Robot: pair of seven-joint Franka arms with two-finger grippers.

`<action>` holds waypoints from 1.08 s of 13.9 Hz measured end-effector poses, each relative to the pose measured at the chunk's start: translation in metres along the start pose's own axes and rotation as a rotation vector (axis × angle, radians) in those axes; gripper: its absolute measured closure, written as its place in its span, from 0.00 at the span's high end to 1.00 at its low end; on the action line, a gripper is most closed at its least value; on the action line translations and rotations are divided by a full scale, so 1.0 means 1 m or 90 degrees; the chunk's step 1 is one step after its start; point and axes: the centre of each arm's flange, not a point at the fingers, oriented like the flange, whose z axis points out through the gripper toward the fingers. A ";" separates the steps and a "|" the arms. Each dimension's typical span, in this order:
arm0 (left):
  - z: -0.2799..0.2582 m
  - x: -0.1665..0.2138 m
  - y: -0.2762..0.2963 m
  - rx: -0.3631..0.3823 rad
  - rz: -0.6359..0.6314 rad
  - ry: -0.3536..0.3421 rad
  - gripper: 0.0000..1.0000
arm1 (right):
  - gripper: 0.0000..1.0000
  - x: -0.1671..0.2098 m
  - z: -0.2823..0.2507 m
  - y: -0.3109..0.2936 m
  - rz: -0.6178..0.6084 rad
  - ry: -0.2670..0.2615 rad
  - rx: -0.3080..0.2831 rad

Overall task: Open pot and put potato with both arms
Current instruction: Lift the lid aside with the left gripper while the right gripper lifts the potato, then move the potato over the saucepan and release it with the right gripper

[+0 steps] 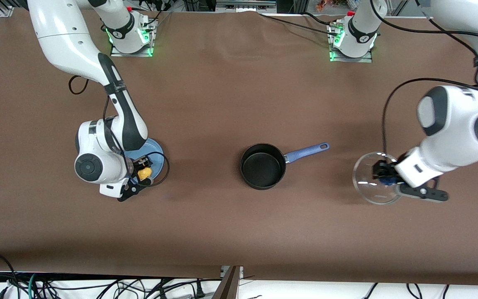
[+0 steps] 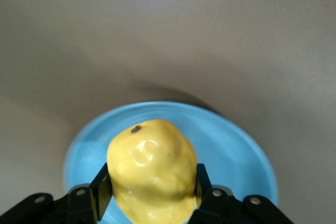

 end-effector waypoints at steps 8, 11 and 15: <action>0.106 -0.067 -0.120 0.003 0.111 -0.039 0.66 | 0.66 0.043 -0.043 -0.206 0.317 0.055 0.128; 0.148 -0.084 -0.143 -0.014 0.121 -0.027 0.66 | 0.66 0.059 -0.033 -0.288 0.415 0.130 0.180; 0.163 -0.090 -0.151 -0.025 0.115 -0.029 0.66 | 0.66 0.076 -0.005 -0.365 0.490 0.214 0.243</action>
